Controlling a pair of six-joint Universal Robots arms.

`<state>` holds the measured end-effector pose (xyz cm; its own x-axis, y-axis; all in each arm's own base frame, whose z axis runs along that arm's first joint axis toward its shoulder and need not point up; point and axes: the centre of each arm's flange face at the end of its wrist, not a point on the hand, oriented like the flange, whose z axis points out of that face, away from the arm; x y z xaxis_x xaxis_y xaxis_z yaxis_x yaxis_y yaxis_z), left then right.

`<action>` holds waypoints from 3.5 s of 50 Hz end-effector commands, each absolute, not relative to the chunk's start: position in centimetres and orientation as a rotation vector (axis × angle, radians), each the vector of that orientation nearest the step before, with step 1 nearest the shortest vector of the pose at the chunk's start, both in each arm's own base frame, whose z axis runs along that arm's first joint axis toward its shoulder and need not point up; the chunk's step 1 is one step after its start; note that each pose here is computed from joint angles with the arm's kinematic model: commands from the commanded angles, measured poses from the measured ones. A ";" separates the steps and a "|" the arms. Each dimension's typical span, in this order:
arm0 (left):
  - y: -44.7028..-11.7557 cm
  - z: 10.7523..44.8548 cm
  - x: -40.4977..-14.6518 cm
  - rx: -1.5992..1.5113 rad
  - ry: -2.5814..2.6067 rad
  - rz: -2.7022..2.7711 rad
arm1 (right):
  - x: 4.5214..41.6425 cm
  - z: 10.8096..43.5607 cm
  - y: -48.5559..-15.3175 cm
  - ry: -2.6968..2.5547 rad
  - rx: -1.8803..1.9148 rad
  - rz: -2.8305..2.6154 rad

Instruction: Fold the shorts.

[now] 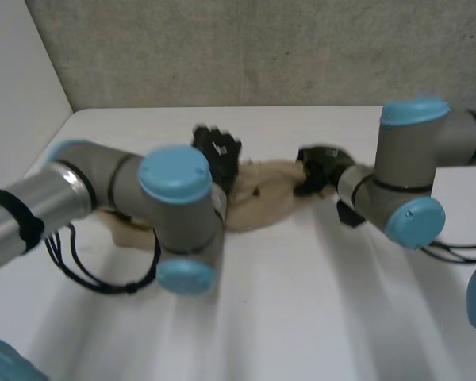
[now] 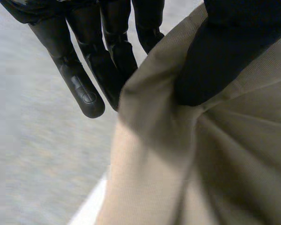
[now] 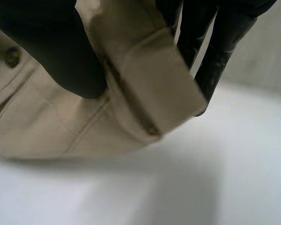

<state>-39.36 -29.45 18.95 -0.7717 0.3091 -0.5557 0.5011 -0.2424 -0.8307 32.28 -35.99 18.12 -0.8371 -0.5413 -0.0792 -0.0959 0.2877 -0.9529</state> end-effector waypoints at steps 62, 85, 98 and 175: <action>-19.3 21.4 -34.3 0.683 2.352 -2.289 | 27.5 17.7 -20.9 2.006 -1.291 -1.796; -22.2 15.4 -38.2 0.810 2.464 -1.945 | 27.7 17.8 -19.4 1.908 -1.447 -1.887; -23.3 19.2 -35.3 0.558 2.361 -2.032 | 27.7 18.7 -20.2 1.894 -1.454 -1.928; -30.9 27.7 -29.6 0.765 1.497 -2.488 | 33.3 28.0 -30.7 1.560 -1.311 -2.619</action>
<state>-30.67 -32.37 35.86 -0.9103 0.0217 -0.4133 0.2943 -0.6683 -0.6832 34.26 -32.28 34.85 -0.7639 -0.0857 0.6396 -0.4228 -0.6824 -0.5963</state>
